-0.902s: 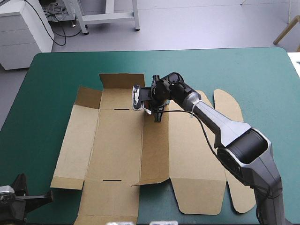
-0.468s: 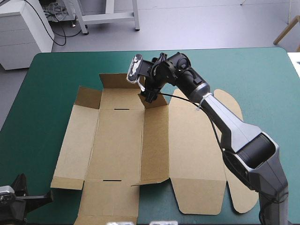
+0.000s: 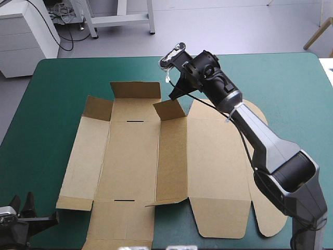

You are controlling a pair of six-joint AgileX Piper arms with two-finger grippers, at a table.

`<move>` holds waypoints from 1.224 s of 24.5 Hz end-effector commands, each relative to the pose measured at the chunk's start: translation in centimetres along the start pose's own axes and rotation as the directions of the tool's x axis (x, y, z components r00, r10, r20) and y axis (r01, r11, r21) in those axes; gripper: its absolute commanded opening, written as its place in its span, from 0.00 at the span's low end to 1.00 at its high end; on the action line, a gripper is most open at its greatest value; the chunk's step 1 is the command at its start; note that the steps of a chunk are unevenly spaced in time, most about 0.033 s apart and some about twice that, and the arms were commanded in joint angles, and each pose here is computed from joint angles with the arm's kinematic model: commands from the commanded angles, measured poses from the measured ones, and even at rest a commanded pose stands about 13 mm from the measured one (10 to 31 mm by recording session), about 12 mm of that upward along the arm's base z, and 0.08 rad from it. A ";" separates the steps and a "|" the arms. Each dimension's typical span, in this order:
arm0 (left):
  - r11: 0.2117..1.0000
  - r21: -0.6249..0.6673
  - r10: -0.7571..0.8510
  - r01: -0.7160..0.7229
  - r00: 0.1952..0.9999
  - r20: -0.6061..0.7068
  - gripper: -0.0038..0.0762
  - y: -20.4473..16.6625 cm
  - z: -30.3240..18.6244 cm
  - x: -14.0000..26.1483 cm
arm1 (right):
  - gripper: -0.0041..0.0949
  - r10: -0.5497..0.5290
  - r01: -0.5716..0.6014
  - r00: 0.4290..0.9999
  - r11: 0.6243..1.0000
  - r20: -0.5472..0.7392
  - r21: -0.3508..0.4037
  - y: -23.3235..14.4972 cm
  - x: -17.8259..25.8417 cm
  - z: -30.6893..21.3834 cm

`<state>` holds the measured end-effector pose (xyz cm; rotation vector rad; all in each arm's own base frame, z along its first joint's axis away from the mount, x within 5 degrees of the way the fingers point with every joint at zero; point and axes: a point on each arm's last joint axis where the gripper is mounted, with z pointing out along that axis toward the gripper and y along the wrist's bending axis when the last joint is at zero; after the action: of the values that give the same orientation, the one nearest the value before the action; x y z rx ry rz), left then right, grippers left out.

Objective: Fold the box

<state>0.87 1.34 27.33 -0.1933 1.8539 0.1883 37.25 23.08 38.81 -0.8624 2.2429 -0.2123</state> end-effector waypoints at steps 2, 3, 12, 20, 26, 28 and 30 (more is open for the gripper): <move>1.000 0.016 -0.017 0.016 0.994 0.104 0.75 0.0 -0.5 -1.1 | 0.02 0.131 -0.134 0.990 0.990 0.048 0.052 -4.4 1.4 -4.8; 1.000 0.013 -0.014 0.013 0.994 0.106 0.80 0.0 -0.5 -1.1 | 0.02 0.159 -0.160 0.987 0.987 0.040 0.032 -4.8 2.1 -5.0; 1.000 0.022 -0.021 0.018 0.991 0.136 0.82 -0.1 -0.4 -1.6 | 0.02 0.281 -0.279 0.951 0.960 0.127 -0.040 -5.2 10.1 -9.1; 0.999 0.040 -0.003 -0.001 0.994 0.110 0.82 -0.7 2.3 -6.2 | 0.02 0.371 -0.371 0.889 0.927 0.267 -0.053 -2.7 19.9 -15.4; 0.999 0.043 0.005 -0.010 0.993 0.117 0.82 -1.2 4.7 -14.3 | 0.02 0.401 -0.409 0.821 0.910 0.406 -0.071 -0.3 27.8 -19.1; 0.999 0.031 0.010 -0.011 0.999 0.048 0.82 -1.3 5.9 -16.0 | 0.02 0.408 -0.417 0.808 0.906 0.426 -0.076 0.1 29.0 -19.6; 0.999 0.019 0.034 -0.033 0.997 -0.067 0.82 -1.4 7.6 -16.8 | 0.02 0.412 -0.420 0.813 0.904 0.412 -0.075 0.2 29.3 -19.7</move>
<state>11.44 2.19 39.75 -0.1759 1.9129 0.1770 8.53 2.71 35.40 -0.3527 2.0294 0.1495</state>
